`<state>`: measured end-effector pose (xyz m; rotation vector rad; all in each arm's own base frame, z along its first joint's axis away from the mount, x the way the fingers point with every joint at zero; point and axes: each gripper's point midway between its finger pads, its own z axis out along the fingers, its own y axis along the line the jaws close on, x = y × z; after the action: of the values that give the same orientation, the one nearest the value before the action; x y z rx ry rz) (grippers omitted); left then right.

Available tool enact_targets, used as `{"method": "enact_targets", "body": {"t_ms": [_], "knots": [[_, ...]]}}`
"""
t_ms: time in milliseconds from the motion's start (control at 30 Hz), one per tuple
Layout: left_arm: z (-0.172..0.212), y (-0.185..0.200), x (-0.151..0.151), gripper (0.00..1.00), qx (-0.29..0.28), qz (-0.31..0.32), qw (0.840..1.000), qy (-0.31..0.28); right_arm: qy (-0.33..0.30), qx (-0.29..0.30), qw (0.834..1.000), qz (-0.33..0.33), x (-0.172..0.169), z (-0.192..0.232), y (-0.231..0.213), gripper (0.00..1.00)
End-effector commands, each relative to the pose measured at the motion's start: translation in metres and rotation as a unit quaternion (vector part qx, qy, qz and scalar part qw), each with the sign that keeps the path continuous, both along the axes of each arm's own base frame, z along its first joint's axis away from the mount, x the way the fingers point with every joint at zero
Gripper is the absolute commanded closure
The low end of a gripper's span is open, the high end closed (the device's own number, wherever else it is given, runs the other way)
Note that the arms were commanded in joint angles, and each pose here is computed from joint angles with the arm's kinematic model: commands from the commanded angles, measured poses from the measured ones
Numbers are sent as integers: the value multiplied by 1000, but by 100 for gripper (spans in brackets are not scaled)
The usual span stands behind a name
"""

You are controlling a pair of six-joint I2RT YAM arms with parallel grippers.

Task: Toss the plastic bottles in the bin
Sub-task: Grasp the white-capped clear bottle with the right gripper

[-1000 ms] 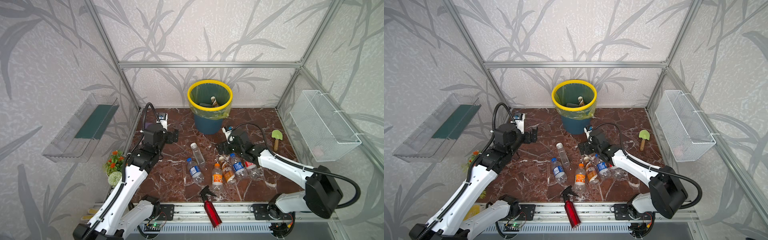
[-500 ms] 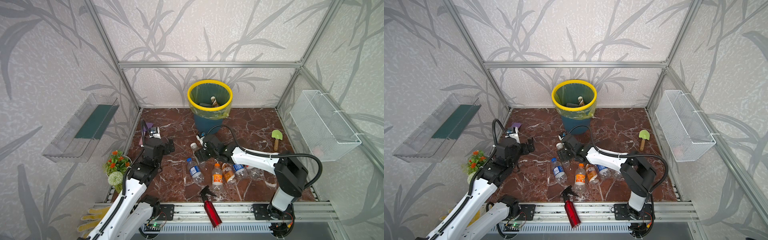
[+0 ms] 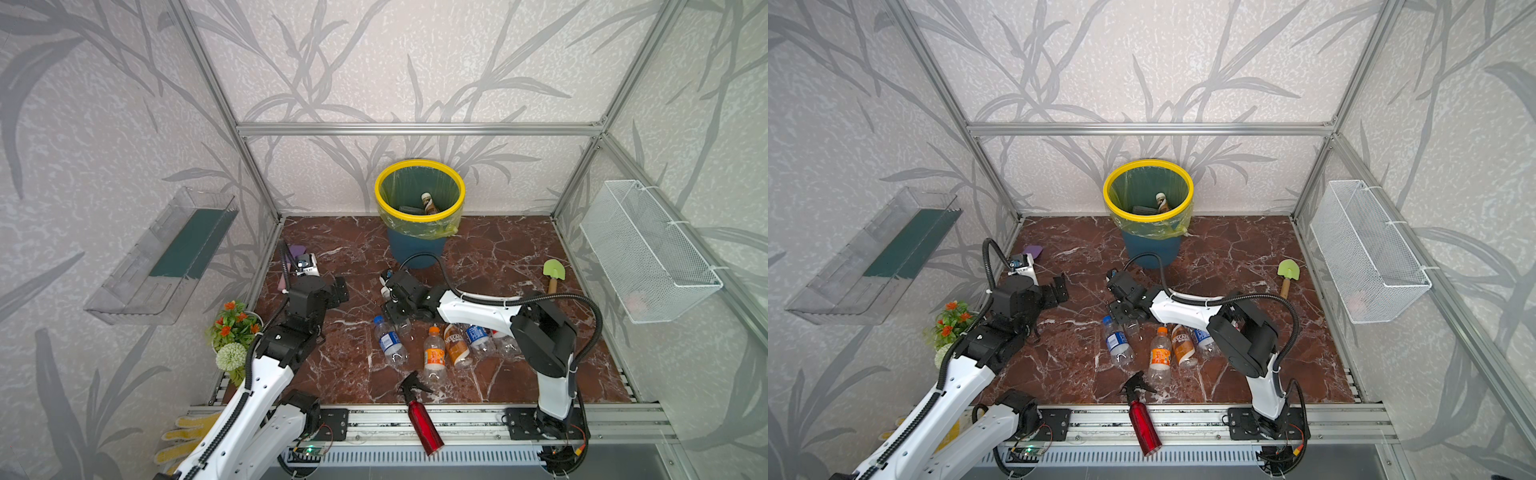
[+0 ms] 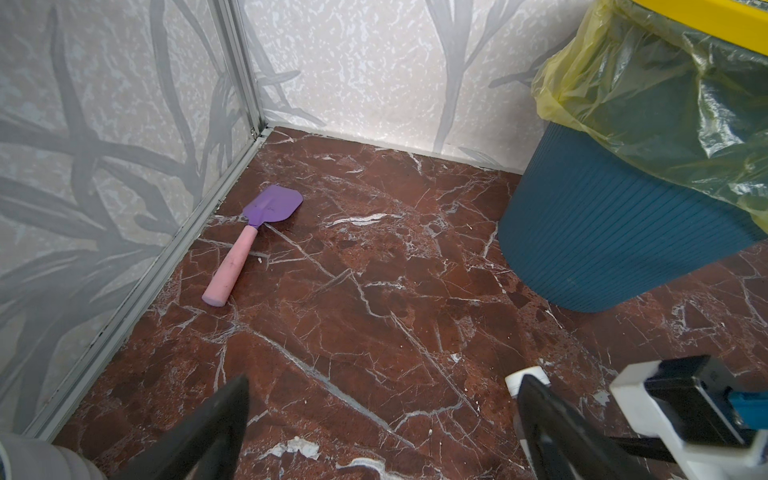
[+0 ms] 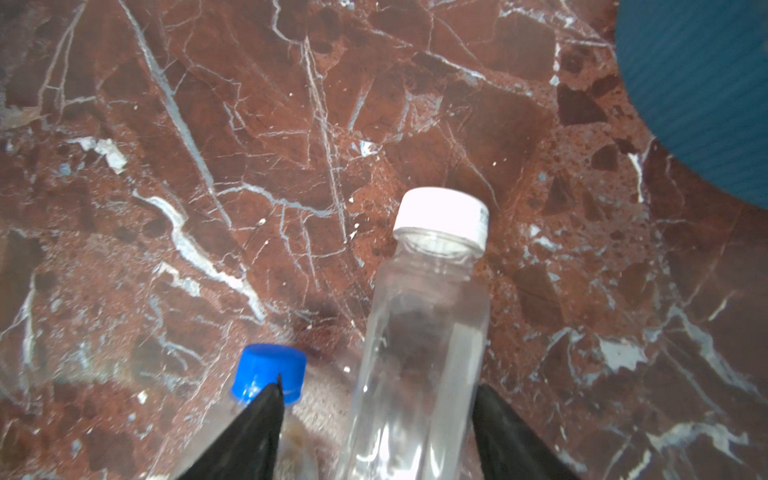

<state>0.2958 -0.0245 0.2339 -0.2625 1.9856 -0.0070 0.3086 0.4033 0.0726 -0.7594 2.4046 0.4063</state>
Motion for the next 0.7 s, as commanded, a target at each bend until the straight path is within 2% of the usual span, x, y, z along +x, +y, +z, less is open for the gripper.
{"method": "enact_targets", "body": {"t_ms": [0,100,367,467,667], "knots": [[13,6,0,1,-5,17,1000,-14,-2,-20,1000,-17,5,-5,-3,34],[12,6,-1,1,-4,17,1000,-13,0,-32,999,-24,7,-11,-5,40],[11,5,1,1,-4,13,1000,-11,4,-35,999,-25,5,-15,-8,48],[10,4,1,1,-3,12,1000,-9,3,-40,999,-31,5,-16,-12,57],[7,3,2,1,-2,9,1000,-3,-16,-23,999,-43,10,9,-20,64]]}}
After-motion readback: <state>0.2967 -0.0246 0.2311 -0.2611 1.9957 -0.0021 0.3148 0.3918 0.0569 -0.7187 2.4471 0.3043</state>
